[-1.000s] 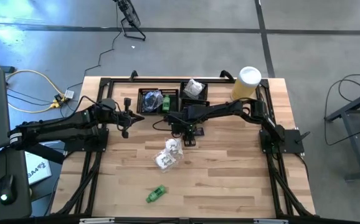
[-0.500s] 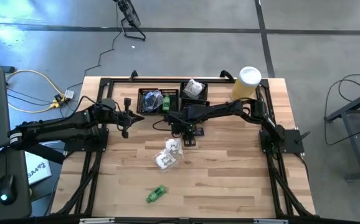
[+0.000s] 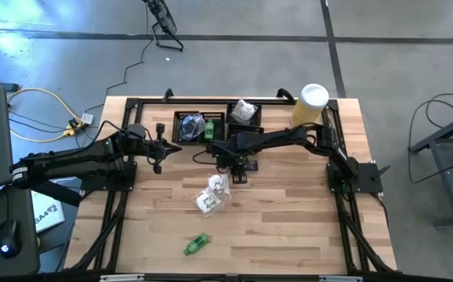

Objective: Pick & Place Travel size toiletries
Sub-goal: Put the blue shave cream into the bottom black bin

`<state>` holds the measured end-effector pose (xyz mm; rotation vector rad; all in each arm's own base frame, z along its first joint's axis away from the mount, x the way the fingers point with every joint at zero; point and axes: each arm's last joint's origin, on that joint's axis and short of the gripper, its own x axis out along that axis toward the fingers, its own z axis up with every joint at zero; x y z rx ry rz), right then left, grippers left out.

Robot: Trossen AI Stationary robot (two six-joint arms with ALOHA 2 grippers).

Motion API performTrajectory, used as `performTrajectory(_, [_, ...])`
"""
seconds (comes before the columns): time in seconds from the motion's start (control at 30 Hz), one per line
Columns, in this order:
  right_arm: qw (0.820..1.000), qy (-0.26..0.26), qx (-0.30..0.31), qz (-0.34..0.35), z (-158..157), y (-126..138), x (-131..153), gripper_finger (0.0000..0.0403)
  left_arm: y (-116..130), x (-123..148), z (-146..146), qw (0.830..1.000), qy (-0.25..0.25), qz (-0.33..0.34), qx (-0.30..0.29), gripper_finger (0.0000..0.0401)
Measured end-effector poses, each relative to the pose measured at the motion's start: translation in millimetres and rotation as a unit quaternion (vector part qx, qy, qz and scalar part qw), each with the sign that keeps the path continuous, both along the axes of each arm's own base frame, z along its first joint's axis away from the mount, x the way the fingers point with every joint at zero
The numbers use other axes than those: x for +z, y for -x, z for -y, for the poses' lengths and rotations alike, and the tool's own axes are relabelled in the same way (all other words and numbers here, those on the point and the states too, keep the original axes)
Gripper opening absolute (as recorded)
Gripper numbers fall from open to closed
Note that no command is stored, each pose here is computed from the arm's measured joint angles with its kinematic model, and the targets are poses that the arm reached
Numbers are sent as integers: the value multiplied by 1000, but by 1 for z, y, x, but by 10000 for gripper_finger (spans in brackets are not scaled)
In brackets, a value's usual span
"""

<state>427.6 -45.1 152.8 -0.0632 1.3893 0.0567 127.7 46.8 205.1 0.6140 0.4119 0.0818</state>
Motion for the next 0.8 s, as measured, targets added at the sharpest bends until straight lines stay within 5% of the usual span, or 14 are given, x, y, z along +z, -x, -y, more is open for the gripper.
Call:
performTrajectory(0.47, [997, 36, -10, 64, 3, 13, 59, 141, 0, -1, 0, 1000, 0, -1, 0, 1])
performTrajectory(0.8, [980, 138, -33, 140, 32, 17, 95, 124, 0, -1, 0, 1000, -2, -1, -1, 1])
